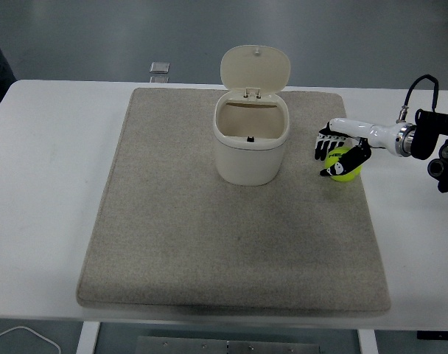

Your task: Pick up the tennis ball and place it in the box.

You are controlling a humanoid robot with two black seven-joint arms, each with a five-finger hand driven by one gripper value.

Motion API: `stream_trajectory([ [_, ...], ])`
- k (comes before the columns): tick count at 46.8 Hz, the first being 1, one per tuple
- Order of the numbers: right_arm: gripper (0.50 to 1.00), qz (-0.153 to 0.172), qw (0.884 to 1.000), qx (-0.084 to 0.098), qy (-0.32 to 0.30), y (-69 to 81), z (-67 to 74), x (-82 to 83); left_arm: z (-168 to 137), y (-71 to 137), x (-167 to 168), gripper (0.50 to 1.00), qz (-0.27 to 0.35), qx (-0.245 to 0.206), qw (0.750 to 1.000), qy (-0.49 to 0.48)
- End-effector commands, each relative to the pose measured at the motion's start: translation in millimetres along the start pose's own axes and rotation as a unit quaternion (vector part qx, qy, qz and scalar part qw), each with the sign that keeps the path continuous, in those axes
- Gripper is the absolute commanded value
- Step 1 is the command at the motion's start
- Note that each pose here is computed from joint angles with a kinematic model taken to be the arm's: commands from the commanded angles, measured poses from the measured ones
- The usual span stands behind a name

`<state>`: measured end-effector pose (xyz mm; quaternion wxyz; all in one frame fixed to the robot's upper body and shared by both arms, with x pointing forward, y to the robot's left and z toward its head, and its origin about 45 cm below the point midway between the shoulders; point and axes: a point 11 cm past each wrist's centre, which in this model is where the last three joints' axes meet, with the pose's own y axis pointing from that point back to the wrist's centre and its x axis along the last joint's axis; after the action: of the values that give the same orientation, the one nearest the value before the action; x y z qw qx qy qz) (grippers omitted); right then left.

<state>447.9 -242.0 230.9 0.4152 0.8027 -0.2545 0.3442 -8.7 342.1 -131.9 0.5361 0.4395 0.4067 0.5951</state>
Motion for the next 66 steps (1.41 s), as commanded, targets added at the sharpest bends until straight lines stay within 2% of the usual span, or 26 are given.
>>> stream_trajectory([
  [1, 0.580, 0.008, 1.000, 0.005, -0.004, -0.9, -2.9, 3.0, 0, 0, 0, 0.990, 0.000, 0.001, 1.000, 0.000],
  [4, 0.623, 0.009, 1.000, 0.007, -0.005, -0.8, -3.7, 4.3, 0, 0, 0, 0.992, 0.000, 0.000, 1.000, 0.000],
  [6, 0.672, 0.010, 1.000, 0.008, -0.005, -0.8, -4.3, 4.5, 0, 0, 0, 0.992, 0.000, 0.000, 1.000, 0.000],
  [9, 0.692, 0.010, 1.000, 0.008, -0.006, -0.8, -4.4, 4.6, 0, 0, 0, 0.992, 0.000, 0.001, 1.000, 0.000],
  [13, 0.756, 0.007, 1.000, 0.010, -0.008, -0.2, -5.4, 5.3, 0, 0, 0, 0.992, 0.000, 0.000, 1.000, 0.000],
  [16, 0.809, 0.010, 1.000, 0.015, -0.008, 0.7, -10.0, 12.0, 0, 0, 0, 0.992, 0.000, 0.000, 1.000, 0.000],
  [20, 0.858, 0.000, 1.000, 0.017, -0.019, 2.6, -10.8, 14.0, 0, 0, 0, 0.992, 0.000, 0.001, 1.000, 0.000],
  [23, 0.862, -0.011, 1.000, 0.019, -0.022, 3.6, -12.6, 15.1, 0, 0, 0, 0.992, 0.000, 0.001, 1.000, 0.000],
  [26, 0.870, -0.010, 1.000, 0.021, -0.017, 6.4, -15.6, 22.9, 0, 0, 0, 0.992, 0.000, 0.001, 1.000, 0.000],
  [29, 0.891, -0.012, 1.000, 0.016, -0.015, 10.5, -12.8, 26.5, 0, 0, 0, 0.992, 0.000, 0.000, 1.000, -0.001],
  [34, 0.895, -0.023, 1.000, 0.014, -0.011, 18.7, -12.2, 34.4, 0, 0, 0, 0.992, 0.000, 0.000, 1.000, 0.000],
  [51, 0.897, -0.040, 0.999, -0.008, -0.004, 49.4, 2.6, 53.8, 0, 0, 0, 0.990, 0.000, 0.000, 1.000, 0.000],
  [55, 0.897, -0.040, 0.999, -0.014, -0.002, 54.2, 7.7, 53.8, 0, 0, 0, 0.990, 0.000, 0.000, 1.000, 0.000],
  [61, 0.897, -0.035, 0.999, -0.019, 0.001, 52.7, 12.0, 48.2, 0, 0, 0, 0.992, 0.000, 0.000, 1.000, 0.000],
  [66, 0.897, -0.029, 0.999, -0.024, 0.004, 48.5, 18.5, 35.6, 0, 0, 0, 0.992, 0.000, 0.000, 1.000, 0.000],
])
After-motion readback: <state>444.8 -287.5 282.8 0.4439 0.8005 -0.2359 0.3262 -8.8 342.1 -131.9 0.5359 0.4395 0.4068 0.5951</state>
